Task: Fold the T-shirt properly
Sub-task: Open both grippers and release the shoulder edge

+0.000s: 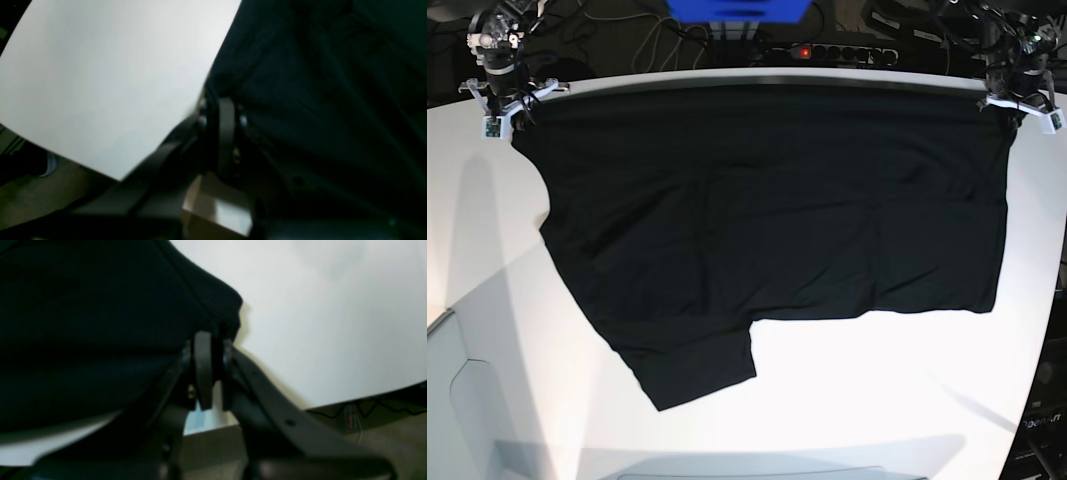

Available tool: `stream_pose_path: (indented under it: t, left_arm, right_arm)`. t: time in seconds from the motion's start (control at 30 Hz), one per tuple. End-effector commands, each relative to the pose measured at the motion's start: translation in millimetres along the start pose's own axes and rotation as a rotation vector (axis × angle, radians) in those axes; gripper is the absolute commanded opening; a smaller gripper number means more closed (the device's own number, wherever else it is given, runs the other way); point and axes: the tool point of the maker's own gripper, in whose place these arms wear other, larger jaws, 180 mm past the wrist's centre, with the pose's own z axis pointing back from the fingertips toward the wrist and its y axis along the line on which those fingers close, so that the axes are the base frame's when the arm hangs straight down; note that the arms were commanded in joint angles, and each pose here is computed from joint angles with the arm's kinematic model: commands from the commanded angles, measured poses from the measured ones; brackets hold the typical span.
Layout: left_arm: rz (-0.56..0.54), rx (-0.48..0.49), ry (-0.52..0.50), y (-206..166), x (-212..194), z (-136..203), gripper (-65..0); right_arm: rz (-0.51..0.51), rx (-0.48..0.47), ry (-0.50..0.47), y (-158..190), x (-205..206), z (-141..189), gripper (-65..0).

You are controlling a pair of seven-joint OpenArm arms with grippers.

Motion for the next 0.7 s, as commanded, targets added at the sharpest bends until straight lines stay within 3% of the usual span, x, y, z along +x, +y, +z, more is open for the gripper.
stream_pose_path:
  t: [0.0, 0.1, 0.2, 0.37, 0.53, 0.67]
  left_arm:
    - [-0.016, 0.016, -0.057, 7, 18, 5, -61.8]
    - [-0.016, 0.017, -0.060, 8, 19, 6, -48.4]
    - [-0.016, 0.017, -0.060, 8, 19, 6, -38.5]
    - [-0.013, 0.015, -0.069, 7, 22, 5, -37.1]
    - [-0.024, 0.045, -0.137, 13, 45, 17, -36.9]
    - [-0.015, 0.009, -0.220, 3, 67, 25, -36.9]
  right_arm:
    - [0.024, -0.014, 0.038, -5, -7, 4, -65.0]
    - [0.025, -0.016, 0.037, -5, -7, 4, -64.0]
    - [0.024, -0.017, 0.038, -6, -7, 4, -55.6]
    - [0.033, -0.028, 0.016, -7, 1, 8, -40.6]
    - [0.026, -0.046, -0.088, -7, 33, 25, -39.2]
    - [0.016, -0.074, -0.165, -16, 55, 38, -38.7]
